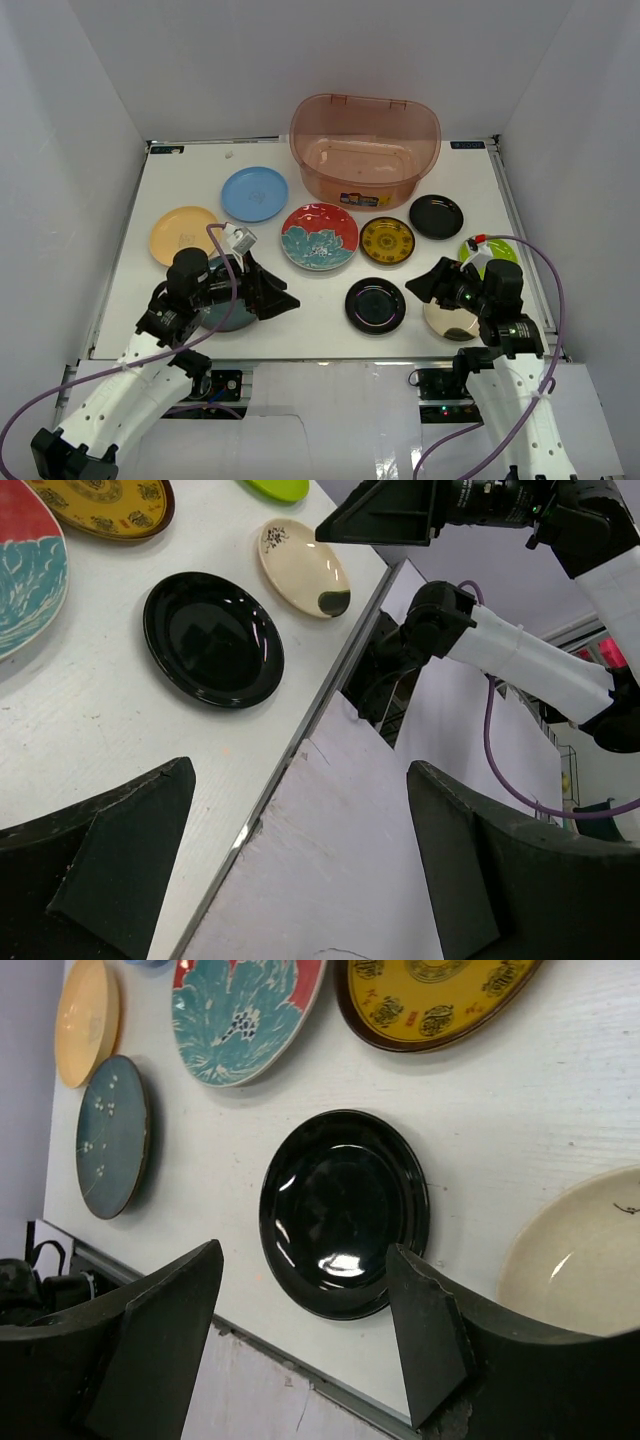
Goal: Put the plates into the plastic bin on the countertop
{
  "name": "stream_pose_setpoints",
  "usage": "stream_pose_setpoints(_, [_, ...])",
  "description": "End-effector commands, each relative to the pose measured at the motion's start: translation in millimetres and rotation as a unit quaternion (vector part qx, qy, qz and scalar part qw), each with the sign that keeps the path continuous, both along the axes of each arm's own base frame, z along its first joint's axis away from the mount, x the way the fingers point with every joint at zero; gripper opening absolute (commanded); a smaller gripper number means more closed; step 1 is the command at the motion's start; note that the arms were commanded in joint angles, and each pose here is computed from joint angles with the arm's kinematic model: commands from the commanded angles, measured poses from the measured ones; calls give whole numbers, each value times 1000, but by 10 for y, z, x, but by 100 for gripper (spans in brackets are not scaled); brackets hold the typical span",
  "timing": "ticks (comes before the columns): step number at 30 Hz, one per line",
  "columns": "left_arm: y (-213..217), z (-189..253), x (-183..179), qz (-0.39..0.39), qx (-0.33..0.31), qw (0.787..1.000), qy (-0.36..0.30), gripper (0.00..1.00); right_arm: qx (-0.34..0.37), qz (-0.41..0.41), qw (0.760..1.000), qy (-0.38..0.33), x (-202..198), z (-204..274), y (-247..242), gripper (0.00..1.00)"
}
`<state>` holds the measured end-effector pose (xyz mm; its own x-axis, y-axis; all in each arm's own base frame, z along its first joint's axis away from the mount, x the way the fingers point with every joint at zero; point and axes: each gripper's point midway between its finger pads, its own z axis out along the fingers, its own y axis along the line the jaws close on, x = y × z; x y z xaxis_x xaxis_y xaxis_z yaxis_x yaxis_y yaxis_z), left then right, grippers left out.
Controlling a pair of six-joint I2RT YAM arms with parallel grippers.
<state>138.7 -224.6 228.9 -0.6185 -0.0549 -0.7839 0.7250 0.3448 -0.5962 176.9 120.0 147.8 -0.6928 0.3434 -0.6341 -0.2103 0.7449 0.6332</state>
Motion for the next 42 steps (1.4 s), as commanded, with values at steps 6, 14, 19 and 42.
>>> stream_pose_setpoints(6, [-2,-143,-15,1,6,999,34,98,-20,-41,999,30,184,-255,-105,65])
stream_pose_setpoints(14, [72,-264,156,59,31,997,49,98,17,-75,996,47,374,-556,-81,62])
stream_pose_setpoints(19, [159,-346,299,111,54,991,57,98,64,-120,990,29,635,-492,-84,61])
stream_pose_setpoints(42, [557,-291,622,245,65,967,39,95,81,-181,980,21,1296,-470,1124,57])
